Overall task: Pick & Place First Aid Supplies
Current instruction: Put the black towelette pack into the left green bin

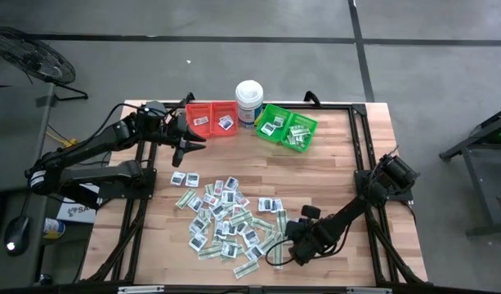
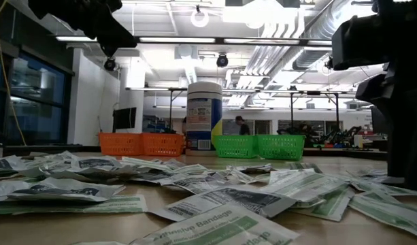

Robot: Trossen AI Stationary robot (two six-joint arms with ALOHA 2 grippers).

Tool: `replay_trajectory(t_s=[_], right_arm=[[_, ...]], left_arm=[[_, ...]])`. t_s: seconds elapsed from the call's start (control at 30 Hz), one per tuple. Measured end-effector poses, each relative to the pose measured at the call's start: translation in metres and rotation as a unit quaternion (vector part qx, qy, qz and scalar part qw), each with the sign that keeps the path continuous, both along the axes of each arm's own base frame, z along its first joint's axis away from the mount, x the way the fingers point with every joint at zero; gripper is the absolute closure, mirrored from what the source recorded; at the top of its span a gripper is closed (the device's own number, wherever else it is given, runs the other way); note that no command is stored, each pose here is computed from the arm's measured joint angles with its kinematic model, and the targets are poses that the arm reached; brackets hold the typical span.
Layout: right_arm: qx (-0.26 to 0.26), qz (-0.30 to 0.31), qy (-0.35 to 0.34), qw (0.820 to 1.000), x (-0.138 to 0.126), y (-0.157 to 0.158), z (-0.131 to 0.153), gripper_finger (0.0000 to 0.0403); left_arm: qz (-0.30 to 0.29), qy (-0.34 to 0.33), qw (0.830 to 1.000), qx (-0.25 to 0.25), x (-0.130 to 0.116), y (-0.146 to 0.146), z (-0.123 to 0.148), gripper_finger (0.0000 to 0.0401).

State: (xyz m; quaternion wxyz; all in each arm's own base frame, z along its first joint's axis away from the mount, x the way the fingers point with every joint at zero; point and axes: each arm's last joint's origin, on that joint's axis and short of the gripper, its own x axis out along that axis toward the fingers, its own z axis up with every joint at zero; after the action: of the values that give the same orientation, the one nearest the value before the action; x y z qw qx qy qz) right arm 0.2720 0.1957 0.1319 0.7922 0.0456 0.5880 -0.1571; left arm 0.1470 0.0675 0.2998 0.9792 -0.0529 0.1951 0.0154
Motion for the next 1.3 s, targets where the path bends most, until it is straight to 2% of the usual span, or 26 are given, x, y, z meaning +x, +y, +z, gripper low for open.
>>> replay_trajectory(t_s=[0.23,0.47,0.67,0.9,1.1,1.3], right_arm=[[0.0,-0.022,0.0,1.0,-0.001,-0.002,0.0,0.0395],[0.018,-0.059,-0.002,0.998,-0.007,-0.006,0.015,0.0399],[0.027,-0.09,-0.048,0.994,-0.005,-0.019,0.04,0.04],[0.026,-0.137,-0.124,0.983,0.005,-0.055,0.078,0.0402],[0.039,-0.164,-0.188,0.968,0.018,-0.099,0.108,0.0402],[0.026,-0.183,-0.248,0.951,0.034,-0.15,0.127,0.0402]], left_arm=[[-0.001,0.0,1.0,0.0,0.0,0.0,0.0,0.0291],[-0.016,-0.004,1.0,-0.007,0.0,-0.001,0.0,0.0291],[-0.023,-0.006,1.0,-0.01,0.0,-0.001,0.0,0.0291],[-0.027,-0.008,1.0,-0.011,0.0,-0.002,0.001,0.0291],[-0.036,-0.01,0.999,-0.009,0.0,-0.002,0.001,0.0291],[-0.032,-0.012,0.999,0.008,-0.001,-0.002,0.002,0.0291]])
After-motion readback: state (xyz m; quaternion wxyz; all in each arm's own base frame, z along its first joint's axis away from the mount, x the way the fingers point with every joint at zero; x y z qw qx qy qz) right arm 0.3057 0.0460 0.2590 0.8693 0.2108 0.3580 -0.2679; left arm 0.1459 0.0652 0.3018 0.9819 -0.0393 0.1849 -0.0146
